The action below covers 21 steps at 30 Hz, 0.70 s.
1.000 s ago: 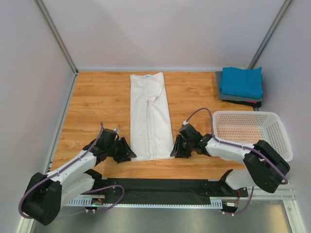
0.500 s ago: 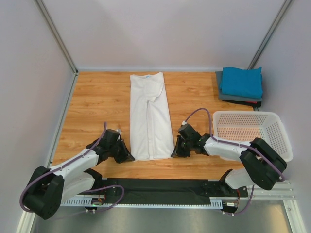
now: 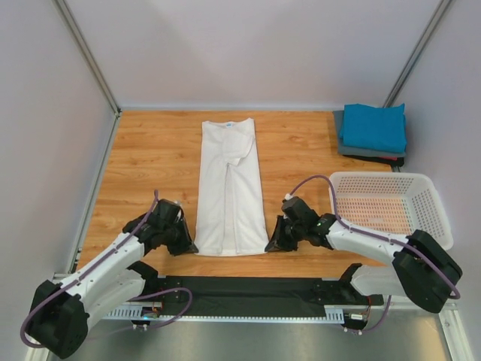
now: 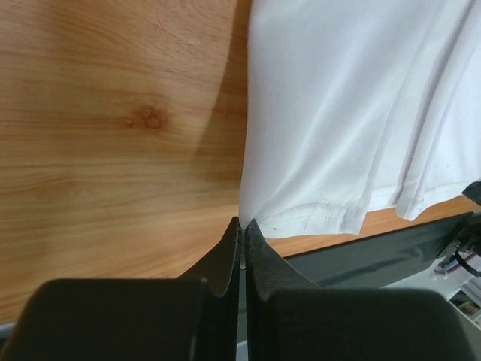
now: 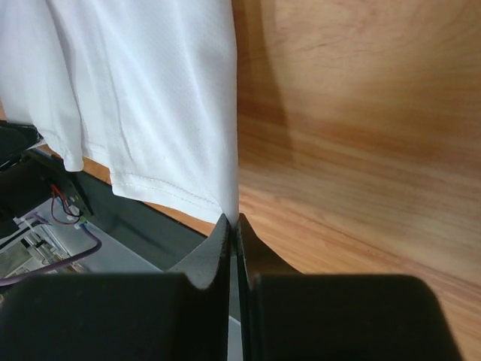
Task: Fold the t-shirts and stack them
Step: Fold the tshirt
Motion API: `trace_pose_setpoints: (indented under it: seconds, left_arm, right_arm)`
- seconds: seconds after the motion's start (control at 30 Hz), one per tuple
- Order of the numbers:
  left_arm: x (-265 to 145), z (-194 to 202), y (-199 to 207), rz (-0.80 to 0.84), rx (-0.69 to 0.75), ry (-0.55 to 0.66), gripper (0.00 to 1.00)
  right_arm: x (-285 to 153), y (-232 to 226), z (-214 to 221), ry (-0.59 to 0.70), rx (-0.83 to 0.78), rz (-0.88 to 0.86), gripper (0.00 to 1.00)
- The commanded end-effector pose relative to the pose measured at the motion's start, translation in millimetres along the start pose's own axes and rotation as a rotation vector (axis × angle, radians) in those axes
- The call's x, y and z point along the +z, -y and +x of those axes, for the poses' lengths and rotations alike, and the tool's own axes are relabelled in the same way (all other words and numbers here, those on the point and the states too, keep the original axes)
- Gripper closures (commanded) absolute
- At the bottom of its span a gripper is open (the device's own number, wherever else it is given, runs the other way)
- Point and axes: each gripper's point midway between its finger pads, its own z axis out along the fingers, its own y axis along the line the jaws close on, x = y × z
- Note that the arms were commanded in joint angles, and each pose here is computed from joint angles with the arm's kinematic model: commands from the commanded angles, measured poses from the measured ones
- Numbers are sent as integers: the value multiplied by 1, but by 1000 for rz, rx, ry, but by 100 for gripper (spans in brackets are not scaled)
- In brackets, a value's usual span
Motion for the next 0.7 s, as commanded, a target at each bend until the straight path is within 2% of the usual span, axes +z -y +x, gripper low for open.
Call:
trace_pose_setpoints:
  seconds: [0.0, 0.2, 0.4, 0.43, 0.67]
  left_arm:
    - [-22, -6, 6, -13, 35, 27, 100]
    - [-39, -34, 31, -22, 98, 79, 100]
    - [-59, -90, 63, -73, 201, 195, 100]
    - [-69, -107, 74, -70, 231, 246, 100]
    - [-73, -175, 96, -53, 216, 337, 100]
  right_arm:
    - [-17, -10, 4, -2, 22, -17, 100]
    - [-29, -37, -31, 73, -26, -7, 100]
    - [-41, -77, -91, 162, -76, -61, 100]
    - [-43, -78, -103, 179, -69, -62, 100]
    - [-44, -91, -169, 240, -74, -74, 100]
